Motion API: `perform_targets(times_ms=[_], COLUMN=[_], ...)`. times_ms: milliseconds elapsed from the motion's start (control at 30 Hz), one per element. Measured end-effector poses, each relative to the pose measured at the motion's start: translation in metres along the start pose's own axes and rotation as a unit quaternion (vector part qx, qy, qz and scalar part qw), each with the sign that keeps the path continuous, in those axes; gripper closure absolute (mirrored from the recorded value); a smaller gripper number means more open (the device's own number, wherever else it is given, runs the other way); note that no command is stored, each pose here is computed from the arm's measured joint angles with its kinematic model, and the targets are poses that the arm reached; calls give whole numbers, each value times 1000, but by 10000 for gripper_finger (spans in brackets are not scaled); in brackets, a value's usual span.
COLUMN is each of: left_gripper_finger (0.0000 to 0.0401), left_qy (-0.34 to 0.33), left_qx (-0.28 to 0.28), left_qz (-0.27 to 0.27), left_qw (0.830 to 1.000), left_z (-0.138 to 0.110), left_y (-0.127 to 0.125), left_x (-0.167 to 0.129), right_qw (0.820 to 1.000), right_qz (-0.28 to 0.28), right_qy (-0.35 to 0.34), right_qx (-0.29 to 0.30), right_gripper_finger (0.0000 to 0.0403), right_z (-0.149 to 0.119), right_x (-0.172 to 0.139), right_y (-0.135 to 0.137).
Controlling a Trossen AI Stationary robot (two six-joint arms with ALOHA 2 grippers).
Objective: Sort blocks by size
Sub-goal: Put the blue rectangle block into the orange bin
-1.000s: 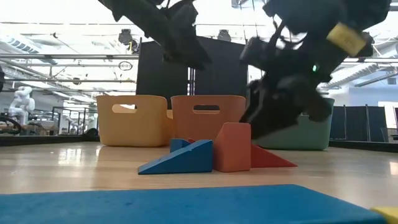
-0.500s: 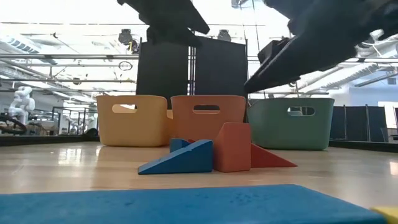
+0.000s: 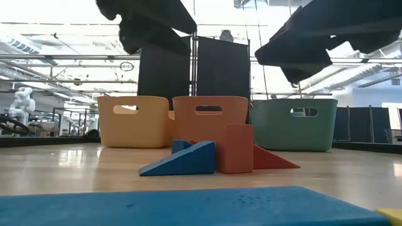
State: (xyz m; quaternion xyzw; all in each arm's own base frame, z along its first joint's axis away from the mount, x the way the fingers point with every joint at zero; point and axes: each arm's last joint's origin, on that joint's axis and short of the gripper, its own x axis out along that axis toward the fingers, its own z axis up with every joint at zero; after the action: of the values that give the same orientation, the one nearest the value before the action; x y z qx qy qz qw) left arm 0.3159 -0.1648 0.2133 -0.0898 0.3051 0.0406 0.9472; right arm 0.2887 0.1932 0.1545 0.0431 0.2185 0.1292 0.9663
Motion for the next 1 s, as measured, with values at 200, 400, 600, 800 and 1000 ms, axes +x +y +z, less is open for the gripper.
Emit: perform_targets(times_ms=[200,400,600,800,1000], left_gripper_finger=[195,195,195,195,195], left_qy=[-2,-6,-9,-15,-28], left_qx=[16,27,32,27,26], left_qz=[-35,-63,-82,-132,-177], left_qw=[999,998,996,991,983], left_z=[-21,-47,-69,-81,-97], left_y=[-26,-48,-61,-74,-91], left_x=[9,24,38,43,42], right_qw=[1000,999,999,999,999], right_qz=[-8,-14,-6,11,32], right_qy=[-5,-3,-25,-26,-23], right_qx=[24,42,42,31,15], right_gripper_finger=[222,222,222,222,222], right_z=[-8,-13,-12,-14,-22], right_x=[4,5,3,-1,-3], right_y=[6,9,18,30,45])
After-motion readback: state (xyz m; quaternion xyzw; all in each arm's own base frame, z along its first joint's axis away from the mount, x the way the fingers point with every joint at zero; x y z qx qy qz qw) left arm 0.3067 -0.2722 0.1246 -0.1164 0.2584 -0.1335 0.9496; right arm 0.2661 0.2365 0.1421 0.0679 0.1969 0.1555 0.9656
